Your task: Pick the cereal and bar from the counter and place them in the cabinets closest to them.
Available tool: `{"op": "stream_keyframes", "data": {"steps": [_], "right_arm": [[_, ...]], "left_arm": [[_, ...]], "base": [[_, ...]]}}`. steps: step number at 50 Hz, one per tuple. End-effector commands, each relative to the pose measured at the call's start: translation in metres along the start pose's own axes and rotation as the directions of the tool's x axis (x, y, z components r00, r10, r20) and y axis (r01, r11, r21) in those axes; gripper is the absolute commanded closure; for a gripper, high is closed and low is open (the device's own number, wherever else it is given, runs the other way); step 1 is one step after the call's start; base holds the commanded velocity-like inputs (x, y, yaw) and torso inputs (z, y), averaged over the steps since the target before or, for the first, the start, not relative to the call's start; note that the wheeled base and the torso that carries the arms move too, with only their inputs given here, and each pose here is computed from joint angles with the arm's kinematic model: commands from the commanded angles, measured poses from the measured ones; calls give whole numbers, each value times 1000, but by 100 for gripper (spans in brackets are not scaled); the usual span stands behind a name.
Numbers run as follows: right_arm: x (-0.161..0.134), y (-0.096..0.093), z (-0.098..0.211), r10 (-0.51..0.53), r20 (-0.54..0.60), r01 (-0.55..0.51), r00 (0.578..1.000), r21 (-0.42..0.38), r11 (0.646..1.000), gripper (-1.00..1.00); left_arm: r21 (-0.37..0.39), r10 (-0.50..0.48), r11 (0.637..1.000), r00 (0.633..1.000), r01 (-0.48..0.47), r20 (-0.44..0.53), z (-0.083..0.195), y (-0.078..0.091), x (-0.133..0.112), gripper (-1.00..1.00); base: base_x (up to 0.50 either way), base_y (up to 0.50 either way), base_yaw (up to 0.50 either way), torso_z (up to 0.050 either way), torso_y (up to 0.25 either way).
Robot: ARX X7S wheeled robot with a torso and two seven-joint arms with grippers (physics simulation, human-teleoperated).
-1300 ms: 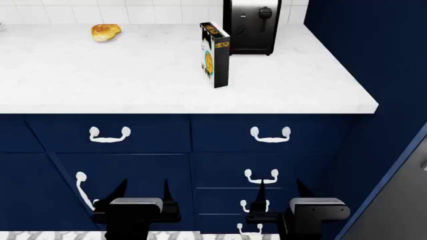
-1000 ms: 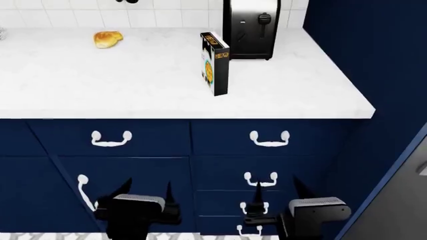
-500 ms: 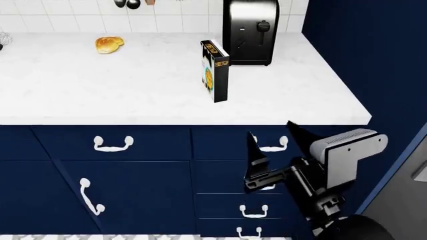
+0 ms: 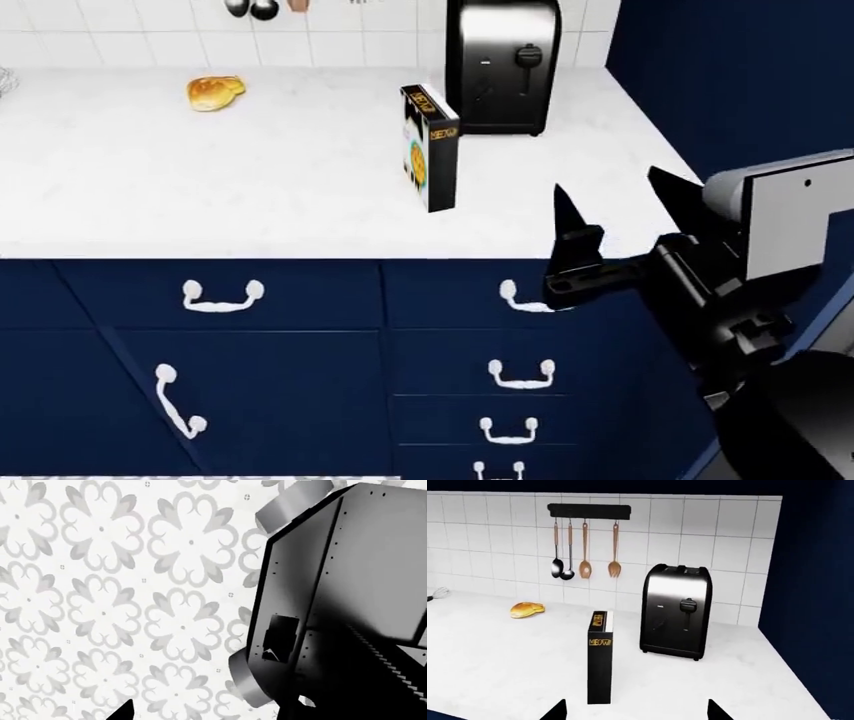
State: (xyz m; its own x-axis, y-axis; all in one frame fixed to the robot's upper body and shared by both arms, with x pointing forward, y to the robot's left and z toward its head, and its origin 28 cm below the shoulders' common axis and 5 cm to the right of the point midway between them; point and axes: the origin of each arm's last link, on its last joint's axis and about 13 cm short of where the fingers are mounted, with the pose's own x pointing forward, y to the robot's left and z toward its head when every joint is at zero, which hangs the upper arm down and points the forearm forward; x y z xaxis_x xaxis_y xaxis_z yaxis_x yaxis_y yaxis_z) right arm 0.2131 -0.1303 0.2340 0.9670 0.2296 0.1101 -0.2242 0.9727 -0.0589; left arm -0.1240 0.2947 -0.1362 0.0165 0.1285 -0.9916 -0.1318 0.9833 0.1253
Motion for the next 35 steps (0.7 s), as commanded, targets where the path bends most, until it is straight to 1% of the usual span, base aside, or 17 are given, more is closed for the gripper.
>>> {"op": "stream_keyframes", "data": {"steps": [1,6,7,11,15,25,30,35], "right_arm": [[-7,-1,22,-14,40,16,999,-64,998,-100],[-14,2,25,39,66,-33,997,-88,996,-100],[-15,2,26,49,69,-43,996,-92,995,-100],[-18,2,29,72,87,-63,994,-105,992,-100],[-19,2,26,75,96,-64,993,-112,992,-100],[-21,3,25,92,113,-82,989,-93,992,-100],[-25,5,36,111,146,-101,983,-79,992,-100],[-30,6,54,127,172,-112,977,-95,989,-100]], "left_arm": [[-24,-46,999,997,45,-66,-25,3,-8,-100],[-32,-30,999,998,29,-53,-25,3,-8,-100],[-38,-34,999,998,32,-49,-25,2,-8,-100],[-23,-49,999,997,48,-60,-25,3,-8,-100],[-21,-45,999,997,43,-60,-25,3,-8,-100],[-40,-54,998,998,53,-43,-25,3,-8,-100],[-45,-60,997,997,58,-45,-25,3,-8,-100],[-43,-69,997,996,67,-49,-25,3,-8,-100]], "base": [[500,0,0,0,0],[500,0,0,0,0],[500,0,0,50,47],[500,26,0,50,52],[446,466,0,50,51],[403,500,0,50,52],[402,500,0,50,52],[485,391,0,50,53]]}}
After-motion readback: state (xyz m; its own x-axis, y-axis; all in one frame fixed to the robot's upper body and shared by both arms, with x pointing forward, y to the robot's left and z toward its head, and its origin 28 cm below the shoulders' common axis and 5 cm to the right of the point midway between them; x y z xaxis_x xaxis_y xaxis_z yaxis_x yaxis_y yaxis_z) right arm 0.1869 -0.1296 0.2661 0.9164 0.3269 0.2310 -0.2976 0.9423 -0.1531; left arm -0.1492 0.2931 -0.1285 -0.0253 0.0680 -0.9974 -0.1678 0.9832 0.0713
